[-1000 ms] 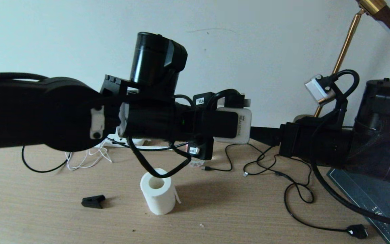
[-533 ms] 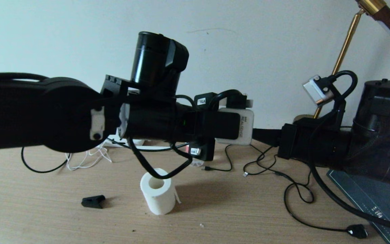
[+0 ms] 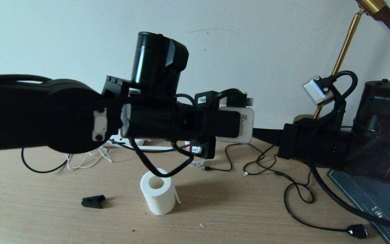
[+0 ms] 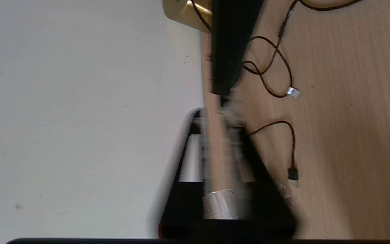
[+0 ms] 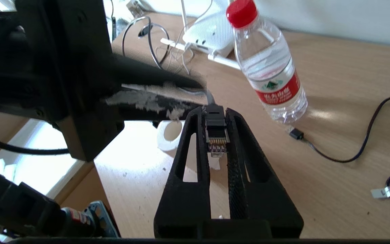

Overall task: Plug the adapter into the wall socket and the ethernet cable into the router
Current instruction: Hand it to the other hand

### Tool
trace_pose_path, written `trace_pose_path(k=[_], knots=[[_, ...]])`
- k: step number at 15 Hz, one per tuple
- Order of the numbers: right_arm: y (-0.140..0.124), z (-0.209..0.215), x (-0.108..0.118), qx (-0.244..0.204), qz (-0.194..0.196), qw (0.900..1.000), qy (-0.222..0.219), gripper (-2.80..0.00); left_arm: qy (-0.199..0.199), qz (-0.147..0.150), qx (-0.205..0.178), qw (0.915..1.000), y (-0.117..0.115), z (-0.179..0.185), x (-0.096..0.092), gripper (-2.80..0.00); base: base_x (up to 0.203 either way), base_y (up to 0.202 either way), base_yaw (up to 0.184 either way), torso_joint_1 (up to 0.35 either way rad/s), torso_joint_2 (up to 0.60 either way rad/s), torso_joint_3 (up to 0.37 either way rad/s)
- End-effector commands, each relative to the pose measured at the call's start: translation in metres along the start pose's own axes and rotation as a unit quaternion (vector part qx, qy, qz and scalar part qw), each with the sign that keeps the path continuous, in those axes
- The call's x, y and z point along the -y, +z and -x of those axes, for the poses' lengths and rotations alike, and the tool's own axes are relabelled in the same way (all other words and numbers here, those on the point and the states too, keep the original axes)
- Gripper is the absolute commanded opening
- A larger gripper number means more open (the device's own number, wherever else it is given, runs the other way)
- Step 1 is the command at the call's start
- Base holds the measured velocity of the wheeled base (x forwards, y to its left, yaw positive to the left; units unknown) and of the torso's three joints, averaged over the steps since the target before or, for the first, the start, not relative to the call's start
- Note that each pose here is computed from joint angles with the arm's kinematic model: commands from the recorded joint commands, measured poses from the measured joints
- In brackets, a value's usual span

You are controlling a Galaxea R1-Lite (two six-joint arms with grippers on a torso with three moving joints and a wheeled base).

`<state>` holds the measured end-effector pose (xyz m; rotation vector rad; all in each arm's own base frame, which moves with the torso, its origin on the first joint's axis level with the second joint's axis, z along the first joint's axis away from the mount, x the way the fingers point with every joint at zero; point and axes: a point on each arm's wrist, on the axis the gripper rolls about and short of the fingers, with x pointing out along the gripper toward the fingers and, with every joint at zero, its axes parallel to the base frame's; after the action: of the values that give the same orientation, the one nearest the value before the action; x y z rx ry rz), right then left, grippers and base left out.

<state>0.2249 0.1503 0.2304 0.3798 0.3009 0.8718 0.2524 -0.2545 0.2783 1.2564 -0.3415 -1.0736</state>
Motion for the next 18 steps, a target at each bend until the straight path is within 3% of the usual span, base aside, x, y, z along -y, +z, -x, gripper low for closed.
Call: trace_pose_path(k=[1,4,7,10,12,14,16,18], knots=[[0.000,0.000,-0.001,0.001,-0.004,1.000,0.004,-2.80,-0.002,-0.003,0.000,1.0000,0.000,-0.001,0.001,0.00,0.000,0.000,0.000,0.000,0.00,0.000],[0.004,0.000,-0.002,0.007,-0.033,0.999,0.003,-2.80,0.017,-0.002,-0.001,0.9999,-0.001,0.018,-0.001,0.00,0.000,0.000,0.000,0.000,0.00,0.000],[0.018,-0.002,-0.005,0.021,-0.089,0.996,0.006,-2.80,0.057,0.008,-0.029,0.9979,-0.030,0.055,-0.005,0.00,0.000,0.000,0.000,0.000,0.00,0.000],[0.046,-0.005,-0.017,0.019,-0.163,0.986,0.008,-2.80,0.141,-0.013,-0.007,0.9899,-0.057,0.077,-0.027,0.00,0.000,0.000,0.000,0.000,0.00,0.000],[0.071,-0.010,-0.026,0.015,-0.245,0.970,0.007,-2.80,0.174,-0.039,0.033,0.9834,-0.061,0.078,-0.031,0.00,0.000,0.000,0.000,0.000,0.00,0.000],[0.085,-0.016,-0.030,-0.009,-0.320,0.947,-0.009,-2.80,0.180,-0.053,0.061,0.9803,-0.063,0.075,-0.026,0.00,0.000,0.000,0.000,0.000,0.00,0.000],[0.093,-0.024,-0.031,-0.037,-0.372,0.927,-0.014,-2.80,0.172,-0.052,0.069,0.9813,-0.071,0.080,-0.018,0.00,0.000,0.000,0.000,0.000,0.00,0.000],[0.097,-0.038,-0.029,-0.082,-0.406,0.910,0.014,-2.80,0.172,-0.058,0.080,0.9802,-0.085,0.091,-0.020,0.00,0.000,0.000,0.000,0.000,0.00,0.000]])
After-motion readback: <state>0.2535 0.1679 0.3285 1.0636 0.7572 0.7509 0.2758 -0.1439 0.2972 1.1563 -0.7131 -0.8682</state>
